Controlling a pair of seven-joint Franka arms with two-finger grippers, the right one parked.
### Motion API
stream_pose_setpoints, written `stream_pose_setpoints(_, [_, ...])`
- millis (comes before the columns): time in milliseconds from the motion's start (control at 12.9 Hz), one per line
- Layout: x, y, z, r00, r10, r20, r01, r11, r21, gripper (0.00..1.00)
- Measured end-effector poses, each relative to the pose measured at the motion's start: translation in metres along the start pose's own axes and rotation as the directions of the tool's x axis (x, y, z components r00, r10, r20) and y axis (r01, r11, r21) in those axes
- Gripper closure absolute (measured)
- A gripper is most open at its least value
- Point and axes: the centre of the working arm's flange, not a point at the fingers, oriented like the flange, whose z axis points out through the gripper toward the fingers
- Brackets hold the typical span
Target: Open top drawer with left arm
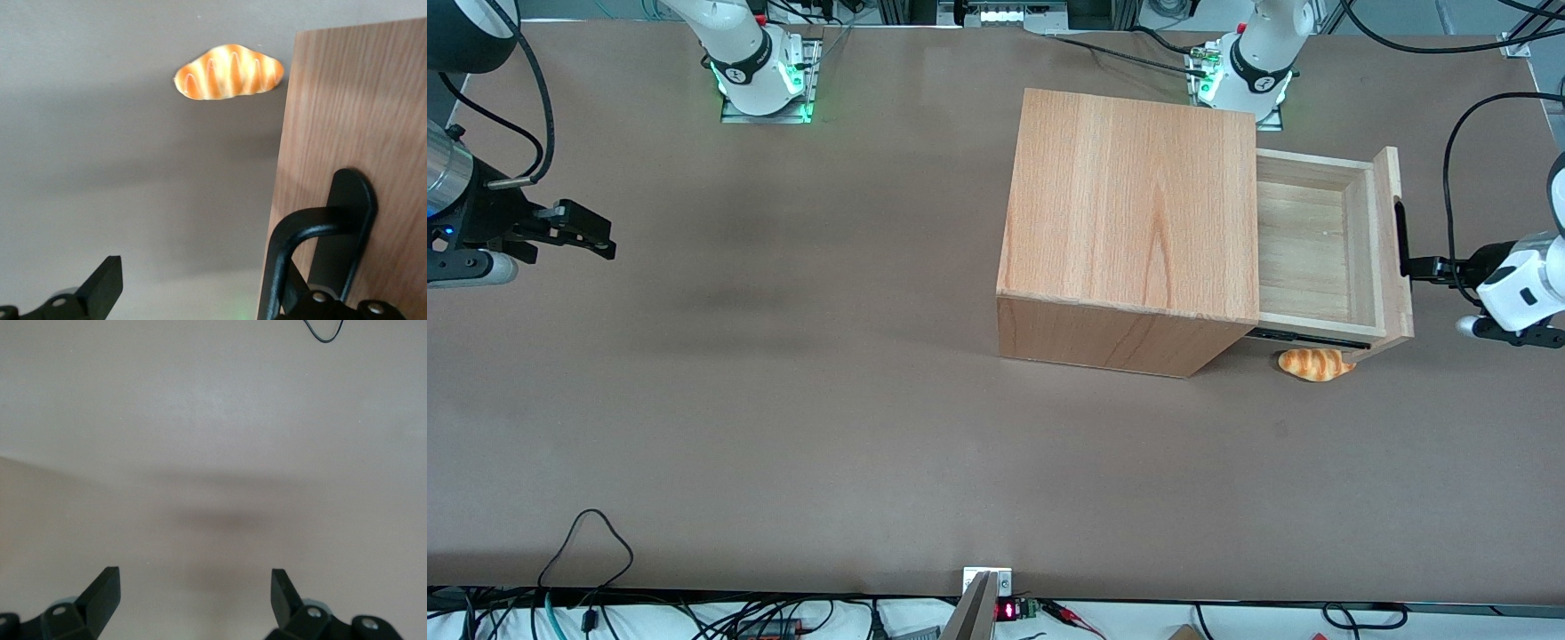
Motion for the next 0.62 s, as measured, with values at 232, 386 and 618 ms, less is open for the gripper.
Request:
stream_pose_setpoints(232, [-0.004,-0.019,0.0,1.0,-0.006,-0.019,0.006,1.0,-0.003,0.0])
stream_pose_setpoints(386, [-0.006,-0.03,-0.001,1.0,-0.014,-0.028,0.013,1.0,-0.006,0.0])
stream_pose_setpoints(618, [-0.007,-0.04,0.001,1.0,-0.012,-0.028,0.011,1.0,-0.012,0.0])
